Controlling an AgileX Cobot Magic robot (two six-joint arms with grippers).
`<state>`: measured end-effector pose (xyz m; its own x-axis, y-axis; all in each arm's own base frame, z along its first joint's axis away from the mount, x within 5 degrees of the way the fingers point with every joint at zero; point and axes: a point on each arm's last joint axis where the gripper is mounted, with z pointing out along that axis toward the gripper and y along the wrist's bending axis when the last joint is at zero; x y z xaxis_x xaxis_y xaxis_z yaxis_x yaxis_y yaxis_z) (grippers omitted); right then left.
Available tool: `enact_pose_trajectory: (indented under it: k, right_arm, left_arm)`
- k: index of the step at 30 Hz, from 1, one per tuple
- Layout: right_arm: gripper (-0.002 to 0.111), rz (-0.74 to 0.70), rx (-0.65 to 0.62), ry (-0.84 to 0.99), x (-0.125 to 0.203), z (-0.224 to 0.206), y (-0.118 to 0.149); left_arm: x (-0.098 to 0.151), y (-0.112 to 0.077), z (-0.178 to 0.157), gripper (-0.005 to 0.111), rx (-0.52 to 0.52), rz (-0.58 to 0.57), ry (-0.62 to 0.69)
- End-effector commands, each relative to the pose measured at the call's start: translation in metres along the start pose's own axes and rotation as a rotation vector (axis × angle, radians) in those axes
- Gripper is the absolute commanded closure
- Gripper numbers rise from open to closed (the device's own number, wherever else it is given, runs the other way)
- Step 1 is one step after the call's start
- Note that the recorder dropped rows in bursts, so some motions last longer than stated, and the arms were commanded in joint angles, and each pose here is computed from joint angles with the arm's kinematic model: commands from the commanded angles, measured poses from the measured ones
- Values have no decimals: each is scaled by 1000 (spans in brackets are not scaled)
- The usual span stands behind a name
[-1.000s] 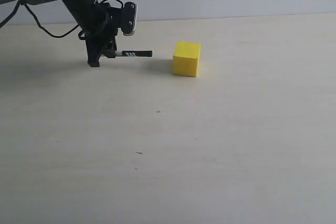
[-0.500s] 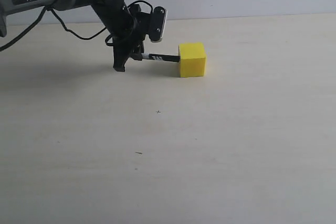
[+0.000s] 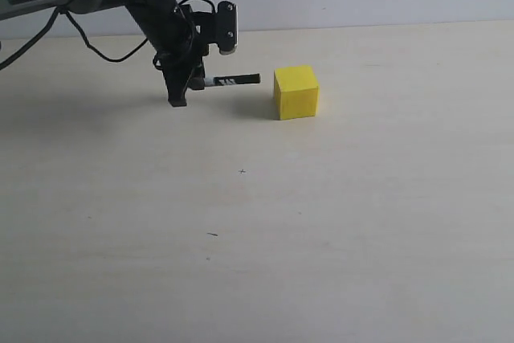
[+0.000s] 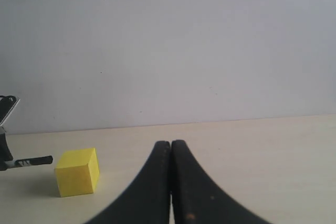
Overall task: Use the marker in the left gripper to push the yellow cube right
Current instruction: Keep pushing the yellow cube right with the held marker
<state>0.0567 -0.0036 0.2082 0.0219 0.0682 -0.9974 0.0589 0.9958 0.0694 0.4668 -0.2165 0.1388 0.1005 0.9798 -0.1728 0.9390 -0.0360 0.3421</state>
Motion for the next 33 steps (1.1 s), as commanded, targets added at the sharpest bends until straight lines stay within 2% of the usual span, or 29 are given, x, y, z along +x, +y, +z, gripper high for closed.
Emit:
enact_pose_trajectory:
  k: [1,9,17,20,25,30,33]
  right_arm:
    - [108,-5,4,-4,1,0,0]
    - [108,-7,4,-4,1,0,0]
    - [108,-5,4,-4,1,0,0]
    - [108,-5,4,-4,1,0,0]
    - [108,-5,4,-4,1,0,0]
    - [108,-5,4,-4,1,0,0]
    - [108,-5,4,-4,1,0,0]
  left_arm:
    - [-1,-1,5,107,6,-8,18]
    - [-7,0,10,107,-43,-15,15]
    - [-49,-11,7,107,-71,68,-33]
    - [-45,-4,-1,107,-66,50,-20]
    - [-39,-2,0,107,-70,66,10]
    - [-59,-14,0,107,-43,129,-3]
    - [-61,-15,0,107,-42,125,-5]
